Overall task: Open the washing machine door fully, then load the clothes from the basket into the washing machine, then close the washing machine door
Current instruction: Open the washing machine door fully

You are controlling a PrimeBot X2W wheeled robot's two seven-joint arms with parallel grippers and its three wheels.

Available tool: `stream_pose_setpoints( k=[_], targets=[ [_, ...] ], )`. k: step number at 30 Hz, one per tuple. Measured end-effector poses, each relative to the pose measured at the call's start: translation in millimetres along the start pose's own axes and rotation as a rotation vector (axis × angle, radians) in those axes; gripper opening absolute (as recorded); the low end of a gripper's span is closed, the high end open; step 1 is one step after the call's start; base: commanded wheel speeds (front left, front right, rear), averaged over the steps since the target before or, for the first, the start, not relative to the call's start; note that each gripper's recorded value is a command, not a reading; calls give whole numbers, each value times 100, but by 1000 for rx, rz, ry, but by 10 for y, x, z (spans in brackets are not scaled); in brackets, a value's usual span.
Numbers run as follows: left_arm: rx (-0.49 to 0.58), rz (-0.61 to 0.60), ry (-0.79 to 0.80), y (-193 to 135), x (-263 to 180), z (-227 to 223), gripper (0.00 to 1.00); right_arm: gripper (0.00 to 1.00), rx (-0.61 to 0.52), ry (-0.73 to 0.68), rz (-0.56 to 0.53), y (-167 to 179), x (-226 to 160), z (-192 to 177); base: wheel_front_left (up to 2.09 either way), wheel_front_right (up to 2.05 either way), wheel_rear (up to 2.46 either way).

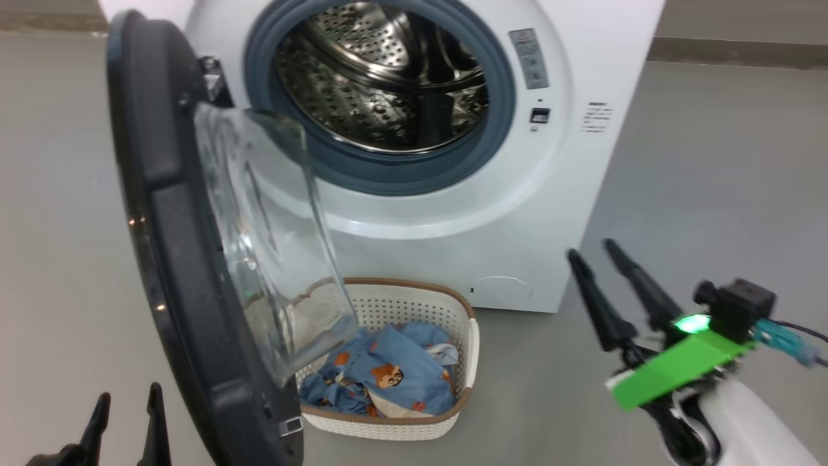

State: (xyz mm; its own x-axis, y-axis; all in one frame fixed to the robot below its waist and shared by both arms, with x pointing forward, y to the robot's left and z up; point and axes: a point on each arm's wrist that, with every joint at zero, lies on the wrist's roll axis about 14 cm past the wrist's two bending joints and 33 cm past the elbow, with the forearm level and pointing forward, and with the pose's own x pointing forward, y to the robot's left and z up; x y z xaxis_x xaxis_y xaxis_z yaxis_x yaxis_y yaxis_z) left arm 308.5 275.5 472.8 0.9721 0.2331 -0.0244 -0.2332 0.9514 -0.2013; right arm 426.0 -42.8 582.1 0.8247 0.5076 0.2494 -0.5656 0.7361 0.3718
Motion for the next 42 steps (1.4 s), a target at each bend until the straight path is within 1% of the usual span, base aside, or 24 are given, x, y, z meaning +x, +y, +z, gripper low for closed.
stream_pose_setpoints(
  k=[2, 3, 5, 9, 11, 13, 18, 24, 26, 29, 32, 36, 42],
  targets=[
    [4, -9, 4, -19, 18, -11, 100, 100, -126, -24, -54, -181, -140, 100, 0, 0, 0],
    [7, -15, 5, -33, 30, -12, 100, 100, -167, -44, -87, -261, -203, 161, 0, 0, 0],
    [13, -26, 7, -67, 42, -18, 100, 100, -226, -75, -146, -381, -330, 251, 0, 0, 0],
    [13, -31, 9, -81, 33, -26, 100, 100, -273, -76, -245, -536, -582, 224, 0, 0, 0],
    [13, -28, 7, -67, 24, -22, 100, 100, -273, -69, -294, -621, -701, 189, 0, 0, 0],
    [12, -22, 5, -45, 15, -17, 100, 100, -302, -46, -324, -679, -809, 138, 0, 0, 0],
    [11, -5, 0, 15, -4, -1, 100, 100, -316, -12, -396, -775, -1034, 34, 0, 0, 0],
    [6, 13, 18, 66, -69, -67, 100, 100, -311, 11, -482, -893, -1294, -35, 0, 0, 0],
    [-1, 16, 15, 59, -62, -66, 100, 100, -295, 11, -522, -955, -1383, -49, 0, 0, 0],
    [-5, 12, 18, 36, -55, -77, 100, 100, -301, 4, -562, -1046, -1477, -3, 0, 0, 0],
    [-4, 9, 25, 27, -66, -99, 100, 100, -302, 32, -599, -1109, -1612, -69, 0, 0, 0],
    [-4, 9, 32, 27, -78, -122, 100, 100, -336, 75, -611, -1131, -1695, -145, 0, 0, 0],
    [-9, 9, 32, 10, -75, -127, 100, 100, -329, 90, -619, -1148, -1723, -192, 0, 0, 0]
  ],
)
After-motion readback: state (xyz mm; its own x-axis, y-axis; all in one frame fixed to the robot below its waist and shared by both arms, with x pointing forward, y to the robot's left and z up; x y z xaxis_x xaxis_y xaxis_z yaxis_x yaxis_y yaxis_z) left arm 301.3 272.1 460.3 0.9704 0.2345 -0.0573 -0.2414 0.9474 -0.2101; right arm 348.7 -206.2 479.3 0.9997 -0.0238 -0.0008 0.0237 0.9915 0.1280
